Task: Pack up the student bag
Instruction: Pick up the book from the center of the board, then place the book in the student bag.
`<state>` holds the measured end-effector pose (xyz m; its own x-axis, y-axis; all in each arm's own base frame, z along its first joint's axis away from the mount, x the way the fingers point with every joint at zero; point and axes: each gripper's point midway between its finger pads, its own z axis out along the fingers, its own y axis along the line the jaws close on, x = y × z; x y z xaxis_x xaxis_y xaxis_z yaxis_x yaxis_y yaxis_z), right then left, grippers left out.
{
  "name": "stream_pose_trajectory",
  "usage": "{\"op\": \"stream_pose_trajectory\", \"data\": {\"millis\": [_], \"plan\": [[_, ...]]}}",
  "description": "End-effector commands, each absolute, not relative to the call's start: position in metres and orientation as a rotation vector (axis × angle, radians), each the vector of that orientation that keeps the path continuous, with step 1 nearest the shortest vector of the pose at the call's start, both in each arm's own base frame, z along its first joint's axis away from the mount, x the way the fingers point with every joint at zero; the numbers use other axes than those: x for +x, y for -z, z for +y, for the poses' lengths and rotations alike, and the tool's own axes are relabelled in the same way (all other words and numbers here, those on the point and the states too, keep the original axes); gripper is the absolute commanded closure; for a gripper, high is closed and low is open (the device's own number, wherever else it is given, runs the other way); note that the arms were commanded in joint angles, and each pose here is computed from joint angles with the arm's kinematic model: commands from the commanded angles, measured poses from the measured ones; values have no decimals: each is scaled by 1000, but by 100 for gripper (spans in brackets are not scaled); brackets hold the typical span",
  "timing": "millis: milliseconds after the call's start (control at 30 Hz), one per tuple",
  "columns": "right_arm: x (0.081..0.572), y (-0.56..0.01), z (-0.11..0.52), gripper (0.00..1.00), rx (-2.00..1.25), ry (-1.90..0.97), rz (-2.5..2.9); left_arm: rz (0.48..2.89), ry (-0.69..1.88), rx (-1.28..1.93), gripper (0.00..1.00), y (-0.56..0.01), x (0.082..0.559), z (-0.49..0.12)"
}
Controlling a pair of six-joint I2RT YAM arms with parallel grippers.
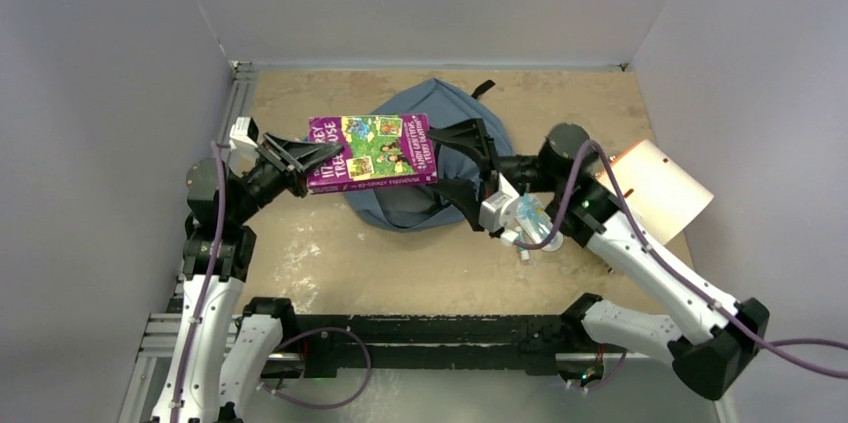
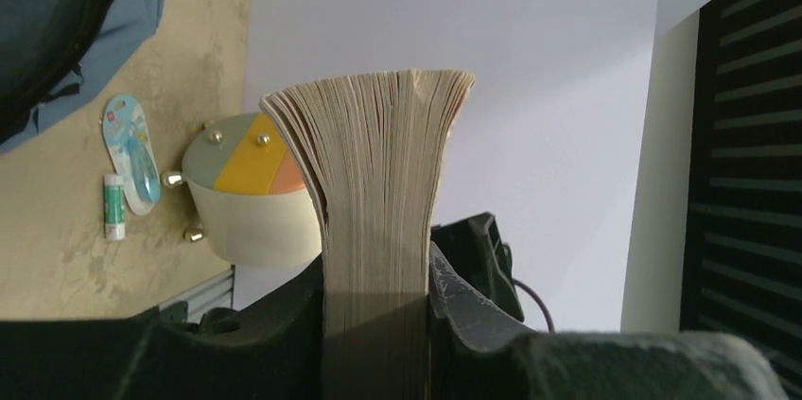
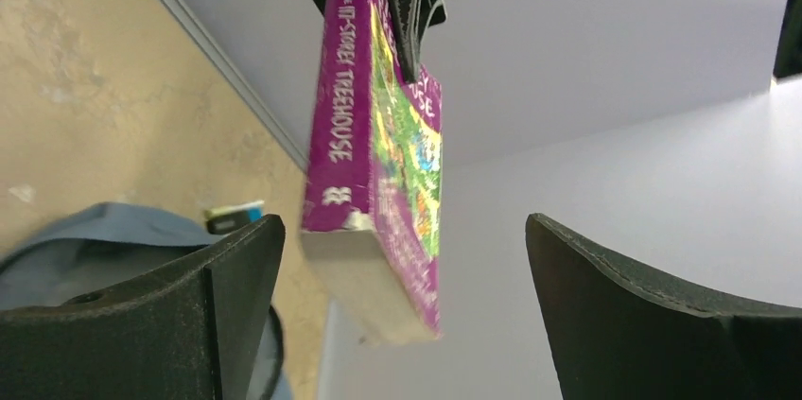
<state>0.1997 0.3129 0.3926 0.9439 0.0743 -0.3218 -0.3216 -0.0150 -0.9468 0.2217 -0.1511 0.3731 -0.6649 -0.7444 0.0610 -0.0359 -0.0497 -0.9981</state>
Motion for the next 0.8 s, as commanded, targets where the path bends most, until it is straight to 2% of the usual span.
{"op": "stream_pose_trajectory", "data": {"millis": [0, 100, 300, 467, 633, 767], "plan": [[186, -416, 291, 1, -1321, -437, 361, 1559, 1671, -797, 100, -394, 234, -136], [181, -410, 280, 1, -1174, -566, 482, 1534, 1569, -788, 100, -390, 244, -128], [218, -399, 269, 1, -714, -910, 959, 1560, 1195, -700, 100, -381, 256, -100], [283, -383, 276, 1, -458, -896, 1409, 1572, 946, -673, 100, -375, 256, -75], [302, -361, 309, 1, -596, -910, 1554, 1581, 850, -699, 100, -363, 248, -62], [344, -344, 314, 1, -520, -753, 1657, 1599, 777, -716, 100, -352, 241, -53]]}}
